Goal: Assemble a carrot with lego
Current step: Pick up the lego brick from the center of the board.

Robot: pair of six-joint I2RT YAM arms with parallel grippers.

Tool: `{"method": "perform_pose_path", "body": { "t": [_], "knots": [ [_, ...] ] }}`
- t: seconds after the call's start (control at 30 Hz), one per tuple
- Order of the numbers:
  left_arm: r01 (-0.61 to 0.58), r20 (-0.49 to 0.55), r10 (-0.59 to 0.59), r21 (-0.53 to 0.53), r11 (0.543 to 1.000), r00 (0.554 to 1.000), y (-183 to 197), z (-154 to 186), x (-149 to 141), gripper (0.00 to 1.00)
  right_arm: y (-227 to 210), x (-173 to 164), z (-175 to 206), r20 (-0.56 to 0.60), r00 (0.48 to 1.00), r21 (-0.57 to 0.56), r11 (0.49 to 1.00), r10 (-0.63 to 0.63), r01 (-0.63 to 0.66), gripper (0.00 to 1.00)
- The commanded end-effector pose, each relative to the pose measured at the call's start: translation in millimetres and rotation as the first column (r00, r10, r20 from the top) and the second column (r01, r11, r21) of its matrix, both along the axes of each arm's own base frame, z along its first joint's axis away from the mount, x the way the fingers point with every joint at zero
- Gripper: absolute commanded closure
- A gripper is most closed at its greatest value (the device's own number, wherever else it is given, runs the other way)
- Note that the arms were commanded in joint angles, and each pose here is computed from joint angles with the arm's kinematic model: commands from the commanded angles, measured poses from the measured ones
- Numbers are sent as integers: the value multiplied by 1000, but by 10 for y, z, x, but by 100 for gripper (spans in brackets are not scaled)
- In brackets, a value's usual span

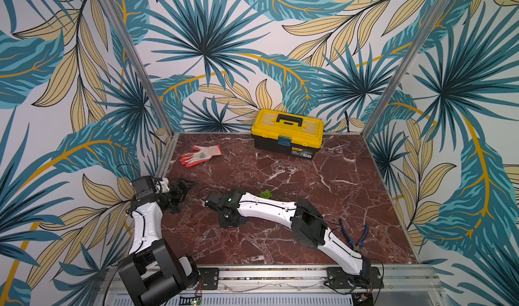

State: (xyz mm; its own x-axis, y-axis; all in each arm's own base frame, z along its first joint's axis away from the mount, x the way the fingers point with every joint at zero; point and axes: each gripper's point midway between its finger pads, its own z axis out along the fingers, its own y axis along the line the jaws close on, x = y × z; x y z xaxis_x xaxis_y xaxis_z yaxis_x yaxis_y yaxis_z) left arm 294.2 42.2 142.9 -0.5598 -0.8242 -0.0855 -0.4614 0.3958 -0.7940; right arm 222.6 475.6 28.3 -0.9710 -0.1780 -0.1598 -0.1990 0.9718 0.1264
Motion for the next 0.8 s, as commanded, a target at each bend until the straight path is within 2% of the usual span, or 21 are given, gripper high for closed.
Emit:
{"method": "perform_pose_path", "body": {
  "t": [0.0,0.23,0.43,0.53,0.63,0.77],
  "knots": [
    [-4,22,4,1,1000,1000,31,7,-9,9,6,6,179,12,999,17,999,35,-35,74],
    [-27,62,28,-29,999,998,90,146,-12,9,-128,-51,1069,84,987,106,983,140,-149,76],
    [-15,168,29,-87,996,985,-33,527,-64,9,-388,81,1877,187,967,234,948,175,-217,76],
    [108,219,-86,-92,990,972,-433,755,-71,10,-733,246,2182,221,959,244,942,178,-231,76],
    [236,205,-214,-89,968,955,-960,844,-121,9,-1273,420,2388,212,967,257,946,144,-197,75],
    [363,188,-344,-78,928,920,-1501,905,-245,10,-2127,606,2430,162,982,174,976,101,-129,74]
  ]
}}
